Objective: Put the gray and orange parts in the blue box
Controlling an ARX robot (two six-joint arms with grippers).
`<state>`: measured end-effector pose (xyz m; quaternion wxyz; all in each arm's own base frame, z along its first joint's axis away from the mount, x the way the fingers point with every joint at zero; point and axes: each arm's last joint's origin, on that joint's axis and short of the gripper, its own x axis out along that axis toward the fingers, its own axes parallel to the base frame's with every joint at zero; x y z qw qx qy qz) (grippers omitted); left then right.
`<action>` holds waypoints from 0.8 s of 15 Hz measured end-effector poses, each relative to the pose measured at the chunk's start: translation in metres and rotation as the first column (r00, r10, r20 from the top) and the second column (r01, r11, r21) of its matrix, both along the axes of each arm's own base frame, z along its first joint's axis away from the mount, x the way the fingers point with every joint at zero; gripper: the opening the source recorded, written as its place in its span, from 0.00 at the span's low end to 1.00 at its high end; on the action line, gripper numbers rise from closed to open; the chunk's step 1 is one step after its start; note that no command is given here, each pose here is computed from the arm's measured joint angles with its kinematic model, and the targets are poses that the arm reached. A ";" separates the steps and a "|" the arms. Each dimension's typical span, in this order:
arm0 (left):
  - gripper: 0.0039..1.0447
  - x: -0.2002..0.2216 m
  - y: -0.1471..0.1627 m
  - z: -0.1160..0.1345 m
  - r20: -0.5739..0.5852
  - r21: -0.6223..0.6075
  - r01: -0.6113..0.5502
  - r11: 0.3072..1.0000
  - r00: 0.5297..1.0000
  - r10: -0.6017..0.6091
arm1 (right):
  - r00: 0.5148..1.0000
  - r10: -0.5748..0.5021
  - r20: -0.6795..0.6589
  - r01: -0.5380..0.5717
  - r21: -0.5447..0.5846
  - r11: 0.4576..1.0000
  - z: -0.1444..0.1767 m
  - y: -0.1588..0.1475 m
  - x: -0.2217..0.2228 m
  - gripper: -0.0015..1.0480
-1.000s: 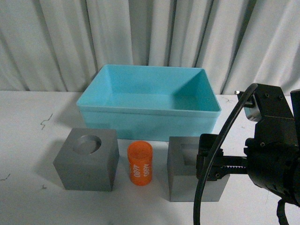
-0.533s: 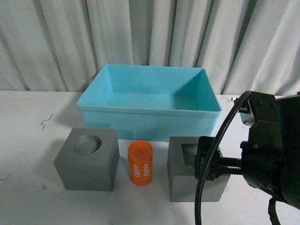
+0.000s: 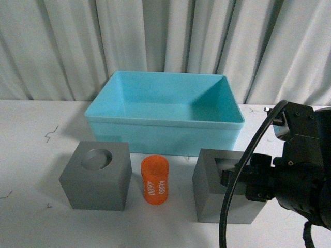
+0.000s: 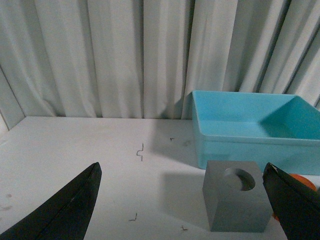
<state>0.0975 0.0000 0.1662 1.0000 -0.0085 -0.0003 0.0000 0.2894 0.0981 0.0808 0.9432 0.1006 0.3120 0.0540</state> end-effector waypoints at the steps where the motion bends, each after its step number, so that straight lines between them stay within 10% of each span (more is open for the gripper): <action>1: 0.94 0.000 0.000 0.000 0.000 0.000 0.000 1.000 1.000 0.000 | 1.000 -0.009 -0.006 0.009 -0.006 1.000 0.004 -0.004 -0.007 0.18; 4: 0.94 0.000 0.000 0.000 0.000 0.000 0.000 1.000 1.000 0.000 | 0.974 -0.040 0.221 0.028 0.057 0.998 0.092 -0.028 -0.025 0.18; 7: 0.94 0.000 0.000 0.000 0.000 0.000 0.000 1.000 1.000 0.000 | 0.842 -0.090 0.532 0.056 0.080 0.995 0.180 -0.046 0.008 0.18; 12: 0.94 0.000 0.000 0.000 0.000 0.000 0.000 1.000 1.000 0.000 | 0.888 -0.056 0.456 0.026 0.073 0.997 0.149 -0.008 0.128 0.18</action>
